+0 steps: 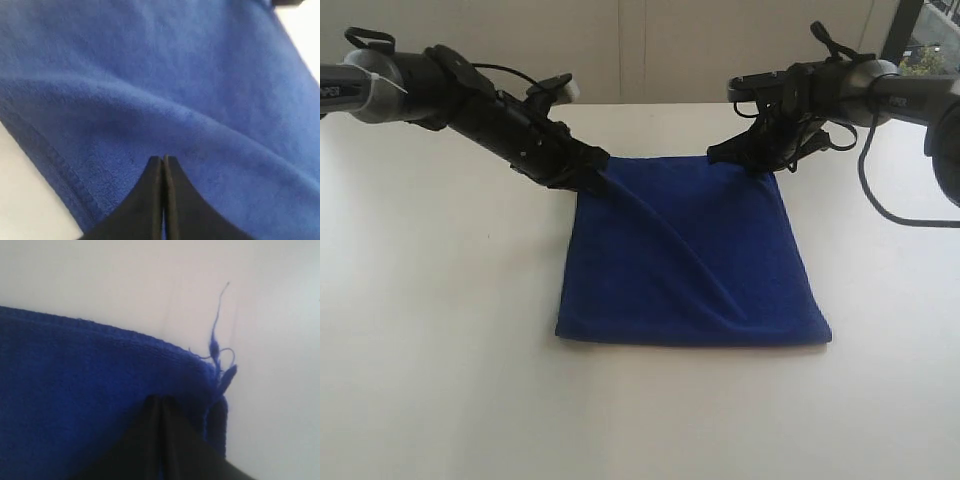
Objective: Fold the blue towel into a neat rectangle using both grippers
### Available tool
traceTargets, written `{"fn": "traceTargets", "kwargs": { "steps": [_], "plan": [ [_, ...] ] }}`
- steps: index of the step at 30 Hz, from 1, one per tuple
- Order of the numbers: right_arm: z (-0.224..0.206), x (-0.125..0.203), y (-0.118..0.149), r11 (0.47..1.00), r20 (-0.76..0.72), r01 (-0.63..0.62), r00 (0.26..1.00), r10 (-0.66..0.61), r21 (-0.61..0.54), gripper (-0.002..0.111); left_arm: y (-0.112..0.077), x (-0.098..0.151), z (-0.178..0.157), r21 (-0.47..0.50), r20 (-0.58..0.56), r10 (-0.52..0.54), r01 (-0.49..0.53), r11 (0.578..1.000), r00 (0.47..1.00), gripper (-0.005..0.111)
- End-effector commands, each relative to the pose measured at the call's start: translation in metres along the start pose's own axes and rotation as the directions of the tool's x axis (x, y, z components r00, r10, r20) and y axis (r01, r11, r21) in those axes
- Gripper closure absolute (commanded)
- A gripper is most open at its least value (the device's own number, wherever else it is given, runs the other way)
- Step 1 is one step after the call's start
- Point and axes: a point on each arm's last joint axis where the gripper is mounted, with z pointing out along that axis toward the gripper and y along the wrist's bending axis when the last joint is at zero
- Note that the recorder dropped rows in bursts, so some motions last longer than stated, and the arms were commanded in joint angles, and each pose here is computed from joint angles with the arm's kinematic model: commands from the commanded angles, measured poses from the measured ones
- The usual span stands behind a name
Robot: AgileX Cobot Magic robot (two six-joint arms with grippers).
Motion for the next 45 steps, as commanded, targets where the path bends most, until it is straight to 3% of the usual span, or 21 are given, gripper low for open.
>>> {"fn": "traceTargets", "kwargs": {
  "steps": [1,6,14,21,31,38,45],
  "plan": [
    [0.001,0.0,-0.005,1.0,0.003,-0.001,1.0,0.001,0.008,0.108,-0.002,0.007,0.012,0.035,-0.042,0.012,-0.01,0.999,0.999,0.107],
    [0.001,-0.001,-0.005,1.0,0.01,-0.001,1.0,0.001,0.008,0.108,0.008,0.019,0.019,-0.007,-0.141,0.071,-0.073,0.997,0.987,0.107],
    [0.001,0.0,-0.005,1.0,-0.003,-0.001,1.0,0.001,0.008,0.108,0.008,0.033,0.022,0.047,-0.259,0.093,-0.084,0.995,0.961,0.107],
    [0.001,0.0,-0.005,1.0,-0.001,-0.001,1.0,0.001,0.008,0.108,0.014,0.042,0.019,0.005,-0.362,0.137,-0.145,0.989,0.922,0.107],
    [0.001,0.0,-0.006,1.0,-0.004,0.015,1.0,-0.015,0.018,0.108,0.024,0.046,0.017,-0.063,-0.425,0.181,-0.229,0.971,0.887,0.107],
    [0.001,-0.001,-0.006,1.0,0.013,0.015,1.0,-0.015,0.019,0.108,0.025,0.045,0.017,-0.073,-0.412,0.185,-0.234,0.969,0.892,0.107],
    [-0.038,-0.026,-0.005,1.0,0.101,0.01,0.995,-0.012,0.018,0.108,0.013,0.027,-0.002,-0.089,-0.355,0.247,-0.295,0.951,0.902,0.107]
  ]
}}
